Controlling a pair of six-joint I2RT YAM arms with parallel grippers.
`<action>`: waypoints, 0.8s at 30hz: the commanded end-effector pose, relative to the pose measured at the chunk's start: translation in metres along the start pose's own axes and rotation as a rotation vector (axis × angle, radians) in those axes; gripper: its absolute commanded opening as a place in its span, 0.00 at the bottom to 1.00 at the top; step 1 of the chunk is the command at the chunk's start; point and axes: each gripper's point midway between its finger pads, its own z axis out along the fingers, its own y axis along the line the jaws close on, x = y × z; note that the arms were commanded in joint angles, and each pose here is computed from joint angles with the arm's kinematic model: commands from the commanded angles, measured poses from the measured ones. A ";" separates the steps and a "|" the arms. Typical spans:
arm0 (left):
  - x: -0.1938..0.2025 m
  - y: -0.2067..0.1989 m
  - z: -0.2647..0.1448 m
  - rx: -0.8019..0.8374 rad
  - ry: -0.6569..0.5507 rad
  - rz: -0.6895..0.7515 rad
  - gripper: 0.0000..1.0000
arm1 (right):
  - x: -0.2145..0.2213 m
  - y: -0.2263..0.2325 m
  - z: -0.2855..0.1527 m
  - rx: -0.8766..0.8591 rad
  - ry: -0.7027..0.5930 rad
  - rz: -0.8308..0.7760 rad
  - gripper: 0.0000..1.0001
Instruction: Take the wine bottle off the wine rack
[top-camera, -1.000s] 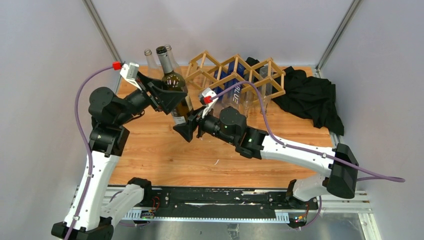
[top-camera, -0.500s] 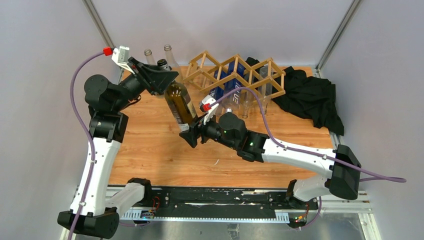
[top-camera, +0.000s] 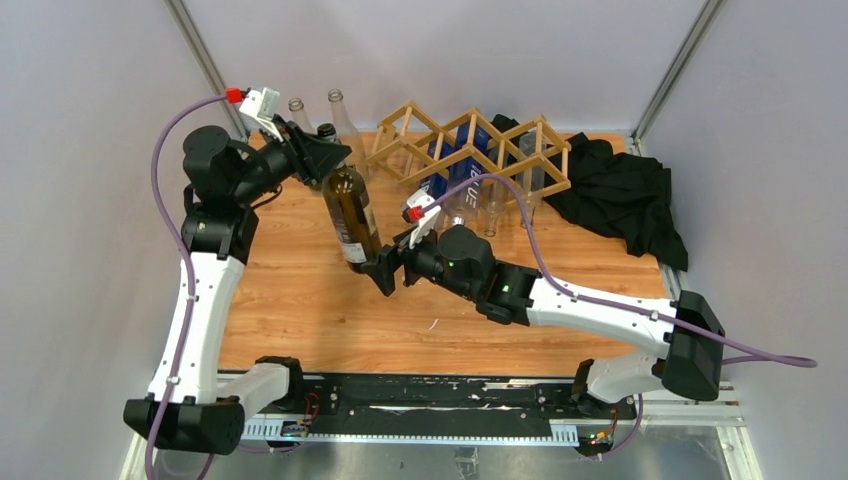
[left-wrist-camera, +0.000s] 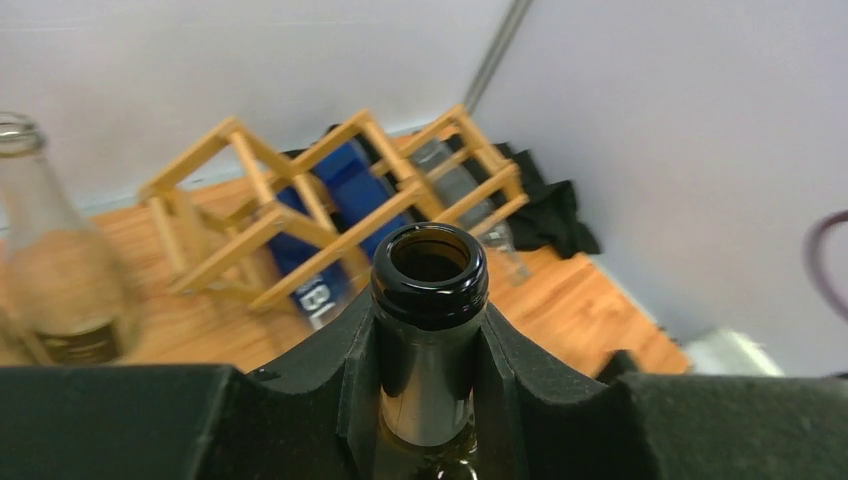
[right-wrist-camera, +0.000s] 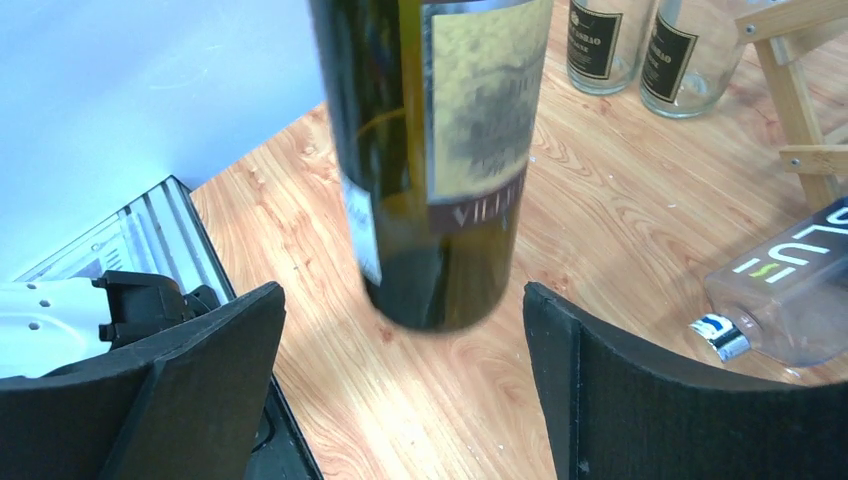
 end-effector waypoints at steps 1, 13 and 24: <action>-0.030 0.025 0.001 -0.093 -0.048 0.230 0.00 | 0.004 -0.010 -0.019 0.065 0.030 0.022 0.93; -0.038 0.095 0.020 -0.252 -0.118 0.471 0.00 | 0.078 -0.049 -0.094 0.299 0.358 0.154 0.97; -0.020 0.144 0.053 -0.255 -0.138 0.495 0.00 | 0.029 -0.084 -0.105 0.450 0.287 -0.061 0.98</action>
